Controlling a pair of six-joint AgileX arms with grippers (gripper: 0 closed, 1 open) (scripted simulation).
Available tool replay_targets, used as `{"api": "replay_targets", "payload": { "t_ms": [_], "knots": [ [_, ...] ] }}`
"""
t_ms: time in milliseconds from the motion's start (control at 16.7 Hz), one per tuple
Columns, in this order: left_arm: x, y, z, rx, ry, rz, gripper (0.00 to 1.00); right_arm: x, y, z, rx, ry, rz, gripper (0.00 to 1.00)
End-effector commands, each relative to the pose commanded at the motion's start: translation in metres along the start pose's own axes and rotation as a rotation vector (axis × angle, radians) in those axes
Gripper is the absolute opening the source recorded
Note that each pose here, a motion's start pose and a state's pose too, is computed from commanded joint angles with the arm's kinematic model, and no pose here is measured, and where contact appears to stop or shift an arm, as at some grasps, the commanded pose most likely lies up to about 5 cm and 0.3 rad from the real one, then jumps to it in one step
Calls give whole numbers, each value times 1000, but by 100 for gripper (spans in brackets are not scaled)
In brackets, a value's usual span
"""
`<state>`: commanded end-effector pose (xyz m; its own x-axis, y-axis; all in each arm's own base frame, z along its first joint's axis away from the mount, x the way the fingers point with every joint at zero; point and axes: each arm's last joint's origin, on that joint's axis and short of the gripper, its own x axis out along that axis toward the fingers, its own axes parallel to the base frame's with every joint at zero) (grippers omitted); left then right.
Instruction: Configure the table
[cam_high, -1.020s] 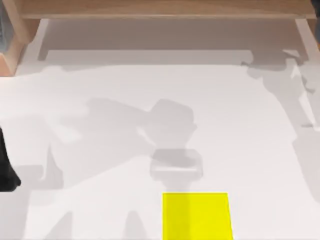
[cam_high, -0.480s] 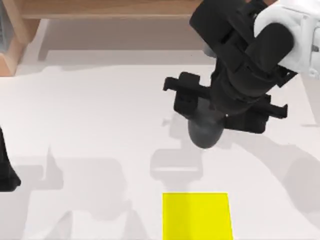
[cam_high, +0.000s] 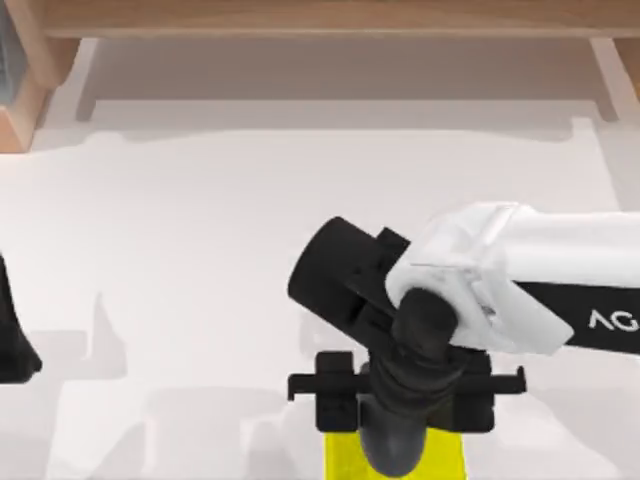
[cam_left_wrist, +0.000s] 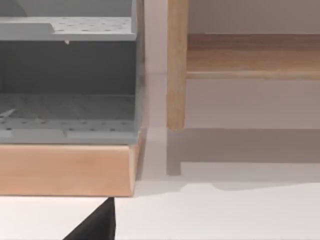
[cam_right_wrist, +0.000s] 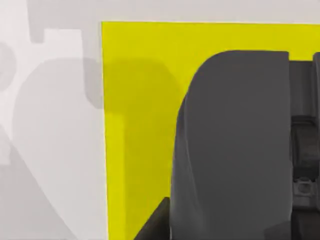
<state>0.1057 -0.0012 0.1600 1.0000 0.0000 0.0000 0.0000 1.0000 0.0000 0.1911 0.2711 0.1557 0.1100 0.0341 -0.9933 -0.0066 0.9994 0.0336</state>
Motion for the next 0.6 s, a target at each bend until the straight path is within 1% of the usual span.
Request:
{"api": "replay_targets", "payload": {
  "t_ms": [60, 180, 480, 600],
  "knots": [
    [0, 0, 0, 0, 0, 0, 100, 6, 0, -5, -5, 5, -21, 0],
    [0, 0, 0, 0, 0, 0, 100, 10, -1, -8, -8, 8, -35, 0],
    [0, 0, 0, 0, 0, 0, 100, 9, -2, -7, -3, 7, -32, 0],
    [0, 0, 0, 0, 0, 0, 100, 8, -1, -4, 13, -5, -17, 0]
  ]
}}
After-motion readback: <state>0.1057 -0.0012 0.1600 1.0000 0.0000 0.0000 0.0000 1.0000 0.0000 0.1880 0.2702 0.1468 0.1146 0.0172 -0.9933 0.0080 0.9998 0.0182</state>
